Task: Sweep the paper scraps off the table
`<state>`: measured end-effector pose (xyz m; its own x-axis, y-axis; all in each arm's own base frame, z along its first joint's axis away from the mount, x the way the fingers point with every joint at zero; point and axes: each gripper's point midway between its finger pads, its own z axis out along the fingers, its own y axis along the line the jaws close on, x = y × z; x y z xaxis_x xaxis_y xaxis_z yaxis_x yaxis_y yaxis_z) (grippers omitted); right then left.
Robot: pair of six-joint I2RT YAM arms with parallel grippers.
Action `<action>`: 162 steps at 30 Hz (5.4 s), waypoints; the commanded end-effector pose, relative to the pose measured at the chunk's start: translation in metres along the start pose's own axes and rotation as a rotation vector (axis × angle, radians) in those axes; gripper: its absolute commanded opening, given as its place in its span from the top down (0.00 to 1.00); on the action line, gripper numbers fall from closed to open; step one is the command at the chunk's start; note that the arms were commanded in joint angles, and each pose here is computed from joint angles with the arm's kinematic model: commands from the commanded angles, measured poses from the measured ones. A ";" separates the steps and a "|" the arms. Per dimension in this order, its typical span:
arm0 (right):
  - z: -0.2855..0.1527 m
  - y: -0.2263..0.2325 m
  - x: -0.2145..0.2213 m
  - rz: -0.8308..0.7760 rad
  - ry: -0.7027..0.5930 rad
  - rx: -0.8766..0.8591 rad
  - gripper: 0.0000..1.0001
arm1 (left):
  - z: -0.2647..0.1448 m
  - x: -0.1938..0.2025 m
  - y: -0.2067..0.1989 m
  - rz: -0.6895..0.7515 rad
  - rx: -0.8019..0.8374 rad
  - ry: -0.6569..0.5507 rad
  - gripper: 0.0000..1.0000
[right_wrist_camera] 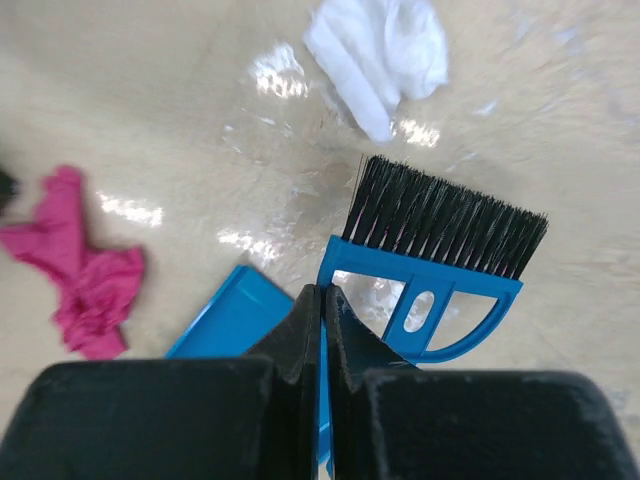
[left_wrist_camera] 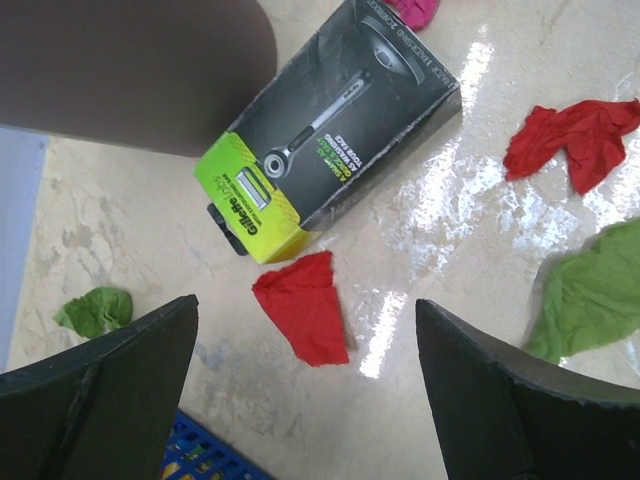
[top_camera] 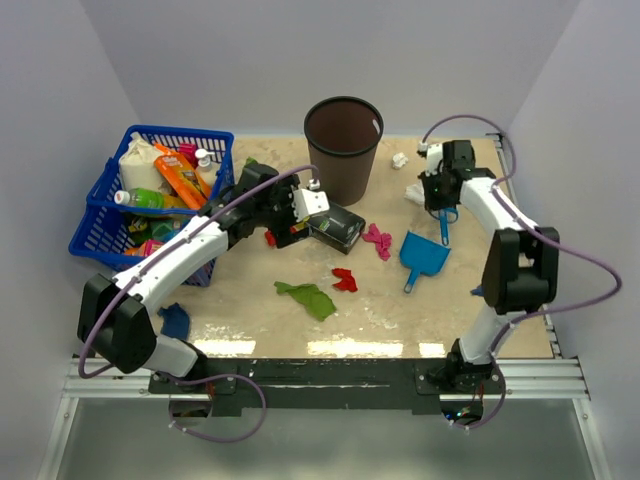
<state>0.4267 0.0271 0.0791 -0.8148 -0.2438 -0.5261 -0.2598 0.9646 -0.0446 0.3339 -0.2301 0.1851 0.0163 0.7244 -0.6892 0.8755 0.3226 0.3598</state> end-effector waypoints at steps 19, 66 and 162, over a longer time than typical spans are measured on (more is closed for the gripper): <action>-0.248 0.192 -0.070 -0.598 -0.474 -0.951 1.00 | -0.063 -0.158 0.056 0.491 -0.273 -0.600 0.11; -0.242 0.187 -0.112 -0.451 -0.515 -0.855 0.01 | -0.031 -0.155 0.006 0.308 0.150 -0.651 1.00; -0.241 -0.058 -0.066 0.113 -0.388 0.258 1.00 | 0.025 -0.145 -0.044 -0.152 0.297 -0.442 0.39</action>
<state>0.3807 0.0378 0.3344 -0.4864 -0.0737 -0.8706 -0.2806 0.9568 0.0758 0.3230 -0.3499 0.2720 -0.0966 0.2056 -0.9739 0.9761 0.2109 -0.0523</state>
